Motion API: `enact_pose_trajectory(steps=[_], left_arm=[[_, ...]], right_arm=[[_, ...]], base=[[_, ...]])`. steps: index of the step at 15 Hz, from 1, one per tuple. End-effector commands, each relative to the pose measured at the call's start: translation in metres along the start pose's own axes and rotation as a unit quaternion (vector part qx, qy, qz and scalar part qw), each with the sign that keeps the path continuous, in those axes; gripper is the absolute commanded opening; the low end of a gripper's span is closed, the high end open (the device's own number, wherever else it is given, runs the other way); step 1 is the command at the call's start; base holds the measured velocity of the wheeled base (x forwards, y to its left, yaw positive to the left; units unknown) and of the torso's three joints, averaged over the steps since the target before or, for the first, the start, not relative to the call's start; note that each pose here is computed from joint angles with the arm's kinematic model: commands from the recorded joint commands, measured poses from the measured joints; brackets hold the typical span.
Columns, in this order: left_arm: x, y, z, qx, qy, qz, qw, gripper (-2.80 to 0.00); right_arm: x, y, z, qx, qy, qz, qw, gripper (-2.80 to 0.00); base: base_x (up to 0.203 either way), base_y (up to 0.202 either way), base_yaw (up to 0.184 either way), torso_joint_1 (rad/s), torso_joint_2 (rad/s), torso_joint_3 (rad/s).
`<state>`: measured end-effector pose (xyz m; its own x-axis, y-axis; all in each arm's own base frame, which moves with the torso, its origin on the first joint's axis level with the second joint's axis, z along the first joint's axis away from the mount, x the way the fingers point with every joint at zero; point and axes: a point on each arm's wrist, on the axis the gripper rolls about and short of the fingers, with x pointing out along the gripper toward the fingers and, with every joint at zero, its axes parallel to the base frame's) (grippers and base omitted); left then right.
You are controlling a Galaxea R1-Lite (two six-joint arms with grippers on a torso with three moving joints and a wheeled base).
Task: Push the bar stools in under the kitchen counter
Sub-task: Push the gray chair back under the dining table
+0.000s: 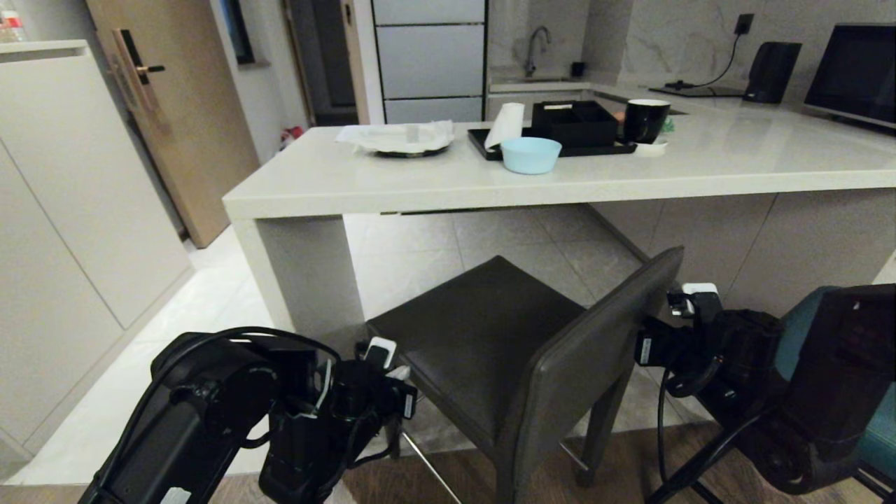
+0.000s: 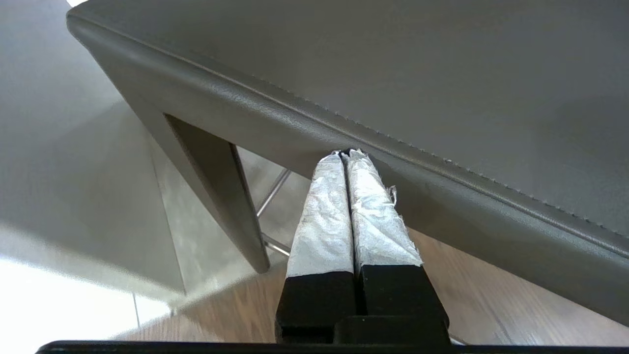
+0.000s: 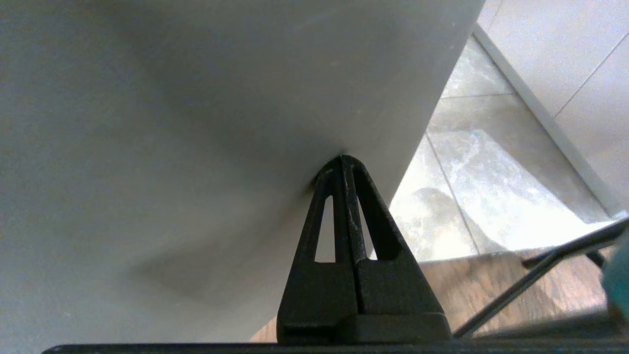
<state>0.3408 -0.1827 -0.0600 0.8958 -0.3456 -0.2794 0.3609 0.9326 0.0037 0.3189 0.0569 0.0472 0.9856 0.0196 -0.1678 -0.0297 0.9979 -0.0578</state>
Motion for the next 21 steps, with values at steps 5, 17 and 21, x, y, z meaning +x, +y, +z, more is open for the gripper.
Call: enact_pose_trajectory(steps=[5, 17, 21], left_arm=[[0.0, 0.0, 0.001, -0.001, -0.005, 0.0, 1.0, -2.8], [-0.009, 0.003, -0.001, 0.0, 0.01, 0.006, 0.9999, -2.8], [-0.013, 0.001, 0.006, 0.001, 0.004, 0.005, 1.0, -2.8]], right_arm=[[0.002, 0.004, -0.003, -0.001, 0.001, 0.005, 1.0, -2.8], [0.007, 0.019, -0.008, -0.01, 0.003, 0.026, 1.0, -2.8], [0.015, 0.032, -0.012, -0.015, 0.0, 0.041, 0.999, -2.8]], base=[[0.188, 0.0, 0.001, 0.002, 0.0, 0.002], [0.063, 0.0, 0.0, 0.002, 0.0, 0.0], [0.0, 0.0, 0.0, 0.0, 0.0, 0.0]])
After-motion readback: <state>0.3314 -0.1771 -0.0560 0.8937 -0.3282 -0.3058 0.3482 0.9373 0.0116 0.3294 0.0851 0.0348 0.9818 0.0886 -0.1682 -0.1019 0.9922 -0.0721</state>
